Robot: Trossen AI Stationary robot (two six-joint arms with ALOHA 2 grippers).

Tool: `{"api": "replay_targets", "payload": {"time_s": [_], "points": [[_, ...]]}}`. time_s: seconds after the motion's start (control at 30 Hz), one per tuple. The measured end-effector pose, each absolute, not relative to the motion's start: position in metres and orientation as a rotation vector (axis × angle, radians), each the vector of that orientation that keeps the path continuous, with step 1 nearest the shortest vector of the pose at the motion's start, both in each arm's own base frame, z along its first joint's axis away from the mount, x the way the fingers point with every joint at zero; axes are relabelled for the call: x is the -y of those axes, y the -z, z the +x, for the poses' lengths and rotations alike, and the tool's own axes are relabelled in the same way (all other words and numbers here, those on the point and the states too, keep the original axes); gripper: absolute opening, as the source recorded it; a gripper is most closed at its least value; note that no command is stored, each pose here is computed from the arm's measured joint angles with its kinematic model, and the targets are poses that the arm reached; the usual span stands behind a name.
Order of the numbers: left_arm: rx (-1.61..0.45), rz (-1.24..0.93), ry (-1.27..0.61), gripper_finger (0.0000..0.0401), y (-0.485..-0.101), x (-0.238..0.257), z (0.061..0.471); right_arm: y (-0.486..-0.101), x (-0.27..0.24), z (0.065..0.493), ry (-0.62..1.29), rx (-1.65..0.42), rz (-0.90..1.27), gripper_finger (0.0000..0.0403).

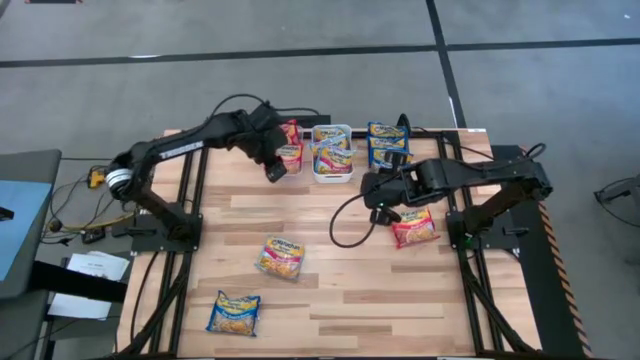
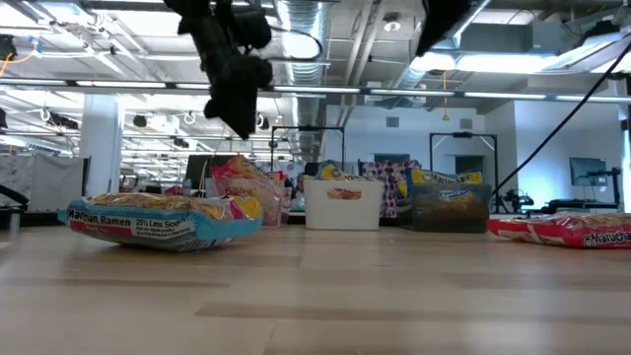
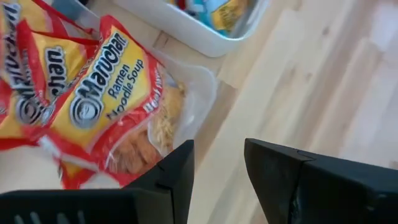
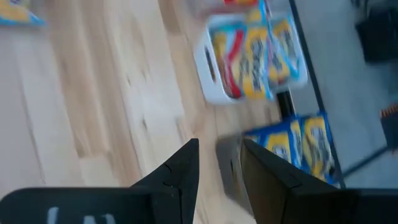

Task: Sort Maruchan noodles
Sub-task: Put the light blue noodle pack into the white bin

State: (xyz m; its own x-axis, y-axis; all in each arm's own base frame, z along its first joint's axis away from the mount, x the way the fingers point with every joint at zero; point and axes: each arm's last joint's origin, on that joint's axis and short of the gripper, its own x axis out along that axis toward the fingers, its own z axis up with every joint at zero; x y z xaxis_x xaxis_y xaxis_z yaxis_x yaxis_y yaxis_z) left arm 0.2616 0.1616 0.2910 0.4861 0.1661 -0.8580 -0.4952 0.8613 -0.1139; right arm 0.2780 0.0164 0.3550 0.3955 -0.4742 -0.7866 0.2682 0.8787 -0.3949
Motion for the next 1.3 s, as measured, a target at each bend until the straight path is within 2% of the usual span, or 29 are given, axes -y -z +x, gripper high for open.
{"api": "replay_targets", "payload": {"time_s": [0.27, 0.5, 0.67, 0.9, 1.13, 1.3], "points": [[-0.846, -0.419, -0.461, 0.0128, -0.337, -0.125, 0.216, -0.325, -0.005, 0.266, 0.484, -1.208, -0.138, 0.0140], [-0.714, -0.467, -0.491, 0.0128, -0.350, -0.077, 0.170, -0.299, 0.000, 0.268, 0.416, -1.247, -0.009, 0.0140], [-0.635, -0.537, -0.481, 0.0128, -0.345, -0.051, 0.142, -0.288, -0.003, 0.283, 0.279, -1.128, 0.116, 0.0140], [-0.572, -0.589, -0.475, 0.0128, -0.331, -0.032, 0.117, -0.286, -0.013, 0.300, 0.143, -0.952, 0.177, 0.0140], [-0.514, -0.576, -0.470, 0.0128, -0.320, -0.029, 0.115, -0.286, -0.017, 0.315, 0.109, -0.838, 0.164, 0.0141], [-0.513, -0.599, -0.467, 0.0128, -0.313, -0.028, 0.120, -0.287, -0.017, 0.327, 0.080, -0.751, 0.124, 0.0158]]}}
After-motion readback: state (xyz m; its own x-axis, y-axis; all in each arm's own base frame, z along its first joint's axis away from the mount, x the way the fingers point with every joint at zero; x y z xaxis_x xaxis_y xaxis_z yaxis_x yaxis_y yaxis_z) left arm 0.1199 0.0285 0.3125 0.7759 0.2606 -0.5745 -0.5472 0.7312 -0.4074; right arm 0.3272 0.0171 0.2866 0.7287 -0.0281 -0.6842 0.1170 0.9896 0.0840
